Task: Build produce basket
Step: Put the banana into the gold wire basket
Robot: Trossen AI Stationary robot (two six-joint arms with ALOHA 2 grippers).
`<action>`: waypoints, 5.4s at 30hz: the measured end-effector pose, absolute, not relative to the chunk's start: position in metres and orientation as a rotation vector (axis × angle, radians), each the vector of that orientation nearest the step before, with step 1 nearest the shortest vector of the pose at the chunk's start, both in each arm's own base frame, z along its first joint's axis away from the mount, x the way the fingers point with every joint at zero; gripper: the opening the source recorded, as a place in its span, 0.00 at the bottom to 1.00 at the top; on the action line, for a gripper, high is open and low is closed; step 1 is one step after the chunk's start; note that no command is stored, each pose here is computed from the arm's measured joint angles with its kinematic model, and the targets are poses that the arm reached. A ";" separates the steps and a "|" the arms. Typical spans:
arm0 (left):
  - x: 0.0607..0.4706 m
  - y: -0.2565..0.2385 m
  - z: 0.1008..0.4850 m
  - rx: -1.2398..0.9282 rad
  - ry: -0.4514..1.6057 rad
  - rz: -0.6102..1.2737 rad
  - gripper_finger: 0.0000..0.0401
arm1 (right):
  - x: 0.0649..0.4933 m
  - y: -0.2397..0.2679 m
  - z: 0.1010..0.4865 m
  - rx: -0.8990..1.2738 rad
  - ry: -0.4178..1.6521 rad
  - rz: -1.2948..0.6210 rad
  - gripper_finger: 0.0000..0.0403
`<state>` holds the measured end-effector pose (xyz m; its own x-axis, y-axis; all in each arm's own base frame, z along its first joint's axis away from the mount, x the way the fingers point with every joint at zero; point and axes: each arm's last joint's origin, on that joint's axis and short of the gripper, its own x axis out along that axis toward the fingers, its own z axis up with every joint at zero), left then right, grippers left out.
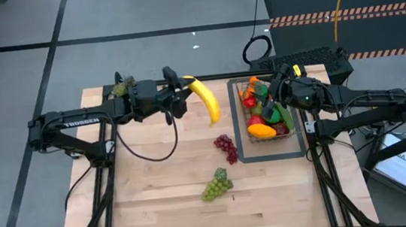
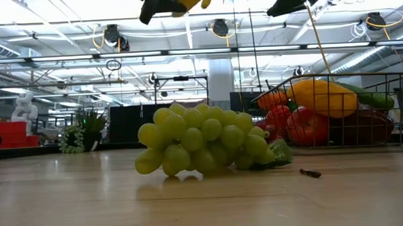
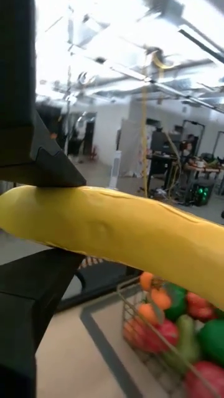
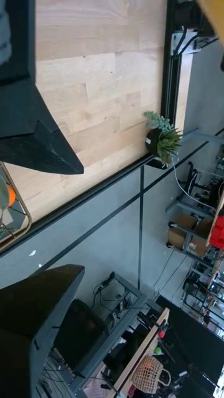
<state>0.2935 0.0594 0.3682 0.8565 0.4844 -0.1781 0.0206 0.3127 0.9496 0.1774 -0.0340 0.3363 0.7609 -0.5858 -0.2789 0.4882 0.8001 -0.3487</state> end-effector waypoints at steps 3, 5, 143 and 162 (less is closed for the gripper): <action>0.293 0.059 0.368 1.112 0.462 0.342 0.39 | 0.177 -0.034 0.336 -0.263 0.389 -0.592 0.61; 0.293 0.059 0.367 1.029 0.454 0.352 0.39 | 0.177 -0.034 0.336 -0.263 0.389 -0.592 0.61; 0.273 0.038 0.341 0.171 0.589 0.548 0.81 | 0.215 -0.038 0.345 0.420 0.731 -0.597 0.35; 0.271 0.043 0.343 0.227 0.602 0.544 0.81 | 0.186 -0.050 0.293 0.660 1.068 -0.840 0.35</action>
